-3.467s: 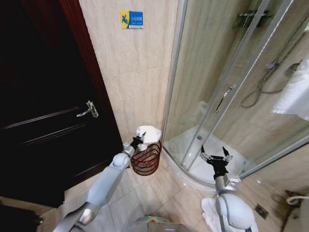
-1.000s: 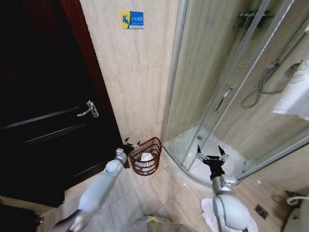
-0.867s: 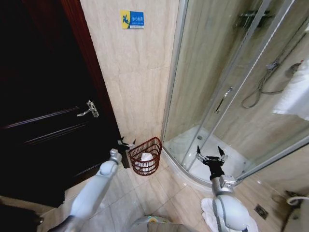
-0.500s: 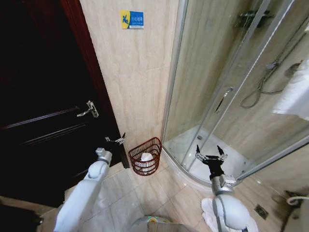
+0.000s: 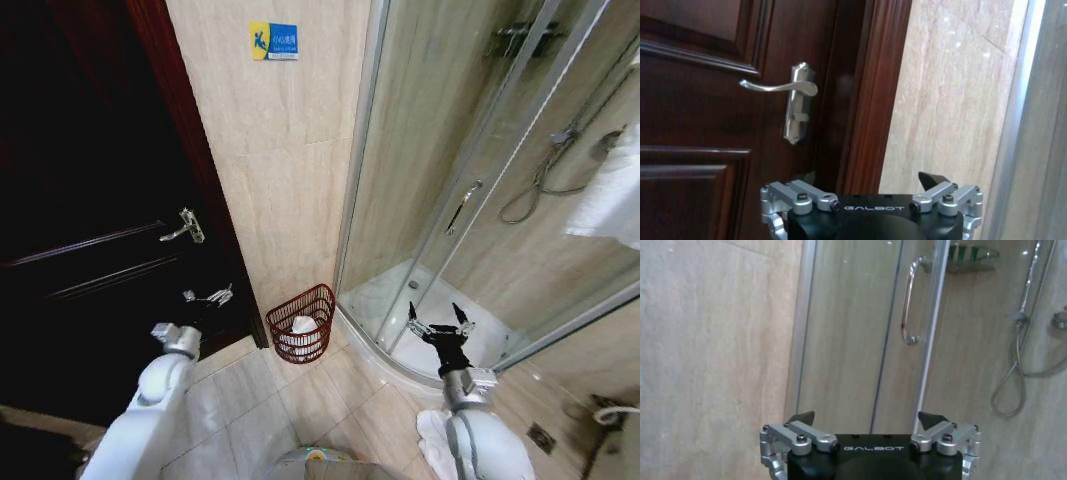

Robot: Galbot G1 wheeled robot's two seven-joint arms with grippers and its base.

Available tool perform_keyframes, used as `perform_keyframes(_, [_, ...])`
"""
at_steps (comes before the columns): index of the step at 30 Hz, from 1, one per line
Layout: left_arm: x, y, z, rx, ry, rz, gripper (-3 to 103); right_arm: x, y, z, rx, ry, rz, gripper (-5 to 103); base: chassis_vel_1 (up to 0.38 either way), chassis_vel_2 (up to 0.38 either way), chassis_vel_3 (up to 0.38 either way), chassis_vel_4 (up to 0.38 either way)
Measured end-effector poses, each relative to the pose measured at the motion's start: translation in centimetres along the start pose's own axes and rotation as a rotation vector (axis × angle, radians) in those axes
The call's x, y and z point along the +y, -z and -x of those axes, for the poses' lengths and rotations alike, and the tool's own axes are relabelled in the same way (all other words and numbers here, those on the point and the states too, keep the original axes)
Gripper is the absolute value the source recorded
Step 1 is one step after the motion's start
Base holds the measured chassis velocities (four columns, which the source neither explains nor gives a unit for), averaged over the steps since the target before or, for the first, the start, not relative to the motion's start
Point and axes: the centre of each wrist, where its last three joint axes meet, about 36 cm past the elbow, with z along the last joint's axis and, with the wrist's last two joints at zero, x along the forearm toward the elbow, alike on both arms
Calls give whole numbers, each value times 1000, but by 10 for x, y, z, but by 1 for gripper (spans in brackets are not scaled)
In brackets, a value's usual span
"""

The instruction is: Discard the used towel into the hamper.

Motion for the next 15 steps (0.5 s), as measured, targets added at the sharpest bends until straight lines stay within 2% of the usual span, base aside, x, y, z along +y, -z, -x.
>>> perform_keyframes(7, [5, 5, -14, 8, -38, 33, 100, -3, 9, -15, 8, 59, 1, 100, 0, 0, 0, 0])
perform_keyframes(15, [1, 11, -16, -2, -48, 38, 100, -10, 19, -21, 0, 121, 31, 100, 0, 0, 0, 0])
